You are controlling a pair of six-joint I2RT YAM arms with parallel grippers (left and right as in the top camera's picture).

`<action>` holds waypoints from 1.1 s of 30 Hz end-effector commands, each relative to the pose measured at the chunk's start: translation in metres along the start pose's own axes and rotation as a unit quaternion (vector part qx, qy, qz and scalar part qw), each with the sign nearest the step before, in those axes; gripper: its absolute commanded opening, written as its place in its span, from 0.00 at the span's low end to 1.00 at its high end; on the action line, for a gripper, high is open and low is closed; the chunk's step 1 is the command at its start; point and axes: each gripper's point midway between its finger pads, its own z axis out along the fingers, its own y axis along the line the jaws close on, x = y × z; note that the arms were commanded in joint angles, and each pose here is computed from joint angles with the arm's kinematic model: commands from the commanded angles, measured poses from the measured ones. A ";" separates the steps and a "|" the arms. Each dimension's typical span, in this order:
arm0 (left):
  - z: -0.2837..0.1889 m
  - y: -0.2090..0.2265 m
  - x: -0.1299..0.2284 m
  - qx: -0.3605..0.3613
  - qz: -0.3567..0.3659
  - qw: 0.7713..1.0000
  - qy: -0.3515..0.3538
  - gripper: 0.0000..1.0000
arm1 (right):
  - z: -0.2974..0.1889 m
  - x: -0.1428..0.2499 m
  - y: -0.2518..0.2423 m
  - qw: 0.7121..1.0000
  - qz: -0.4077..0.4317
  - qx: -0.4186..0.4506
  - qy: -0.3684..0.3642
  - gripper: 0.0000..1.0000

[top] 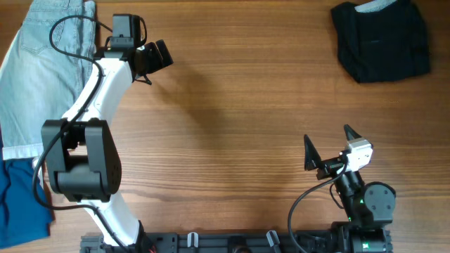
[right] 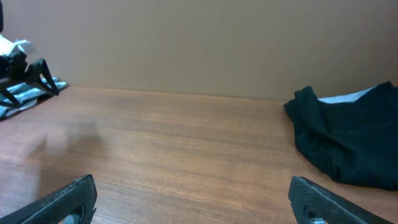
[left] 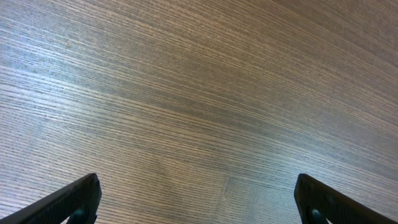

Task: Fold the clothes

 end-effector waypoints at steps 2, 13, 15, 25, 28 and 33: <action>0.006 0.003 0.004 -0.007 -0.005 1.000 0.005 1.00 | 0.001 0.008 -0.003 1.000 -0.007 0.007 -0.003 1.00; 0.006 0.003 0.004 -0.007 -0.005 1.000 0.005 1.00 | -0.002 -0.003 -0.002 0.999 -0.014 0.007 -0.032 1.00; 0.006 0.003 0.004 -0.007 -0.005 1.000 0.005 1.00 | -0.001 -0.003 -0.002 0.999 -0.014 0.007 -0.031 1.00; 0.006 0.003 0.004 -0.007 -0.005 1.000 0.005 1.00 | -0.001 -0.003 -0.002 0.999 -0.014 0.007 -0.031 1.00; 0.006 0.003 0.004 -0.007 -0.005 1.000 0.005 1.00 | -0.001 -0.003 -0.002 0.999 -0.014 0.007 -0.031 1.00; 0.006 0.004 0.004 -0.008 -0.005 1.000 0.005 1.00 | -0.001 -0.003 -0.002 0.999 -0.014 0.007 -0.031 1.00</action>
